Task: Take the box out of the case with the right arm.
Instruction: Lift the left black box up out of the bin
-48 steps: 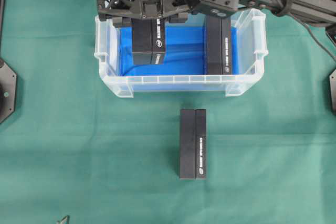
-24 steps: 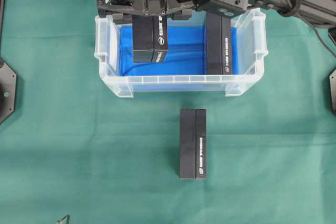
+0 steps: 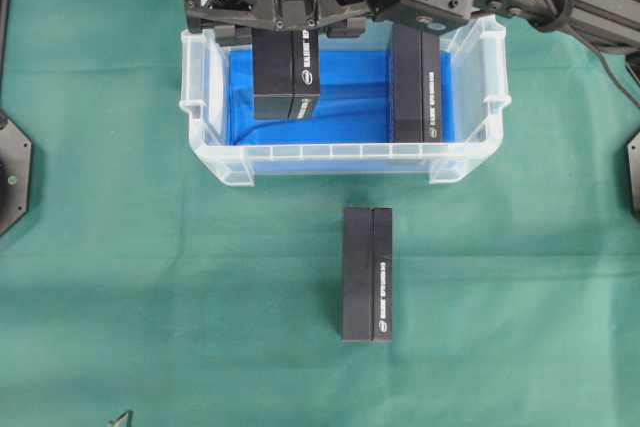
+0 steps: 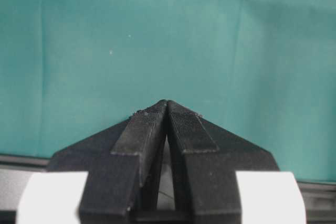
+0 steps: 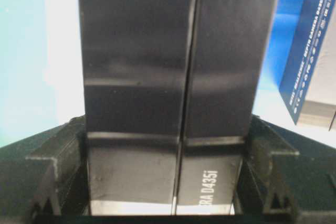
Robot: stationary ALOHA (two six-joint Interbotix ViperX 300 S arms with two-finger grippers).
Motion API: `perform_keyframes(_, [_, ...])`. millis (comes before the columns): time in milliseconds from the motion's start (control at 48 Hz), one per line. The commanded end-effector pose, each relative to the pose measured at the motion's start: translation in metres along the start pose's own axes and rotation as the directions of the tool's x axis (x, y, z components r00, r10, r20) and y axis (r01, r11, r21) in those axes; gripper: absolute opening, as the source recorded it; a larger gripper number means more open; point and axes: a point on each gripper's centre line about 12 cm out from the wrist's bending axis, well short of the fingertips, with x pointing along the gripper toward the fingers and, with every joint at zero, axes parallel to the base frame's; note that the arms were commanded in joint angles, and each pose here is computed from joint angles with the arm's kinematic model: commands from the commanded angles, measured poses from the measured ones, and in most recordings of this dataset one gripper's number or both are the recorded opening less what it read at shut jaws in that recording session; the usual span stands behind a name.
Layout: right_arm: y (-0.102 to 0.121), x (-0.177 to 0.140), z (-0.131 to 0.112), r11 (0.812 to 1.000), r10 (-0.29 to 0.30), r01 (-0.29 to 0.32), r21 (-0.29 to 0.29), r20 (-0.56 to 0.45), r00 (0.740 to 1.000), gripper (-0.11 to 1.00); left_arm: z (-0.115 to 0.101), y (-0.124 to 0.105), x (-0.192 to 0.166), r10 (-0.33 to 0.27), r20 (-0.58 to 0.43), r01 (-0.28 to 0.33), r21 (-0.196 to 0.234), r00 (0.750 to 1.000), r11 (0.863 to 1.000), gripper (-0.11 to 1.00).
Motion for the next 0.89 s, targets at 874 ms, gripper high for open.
perform_keyframes(874, [-0.0053,-0.0403,0.0032,0.995,0.101,-0.101,0.009,0.015,0.995,0.66,0.0057,0.0002,-0.0071,0.0,0.029,0.0,-0.003,1.0,1.0,0.0])
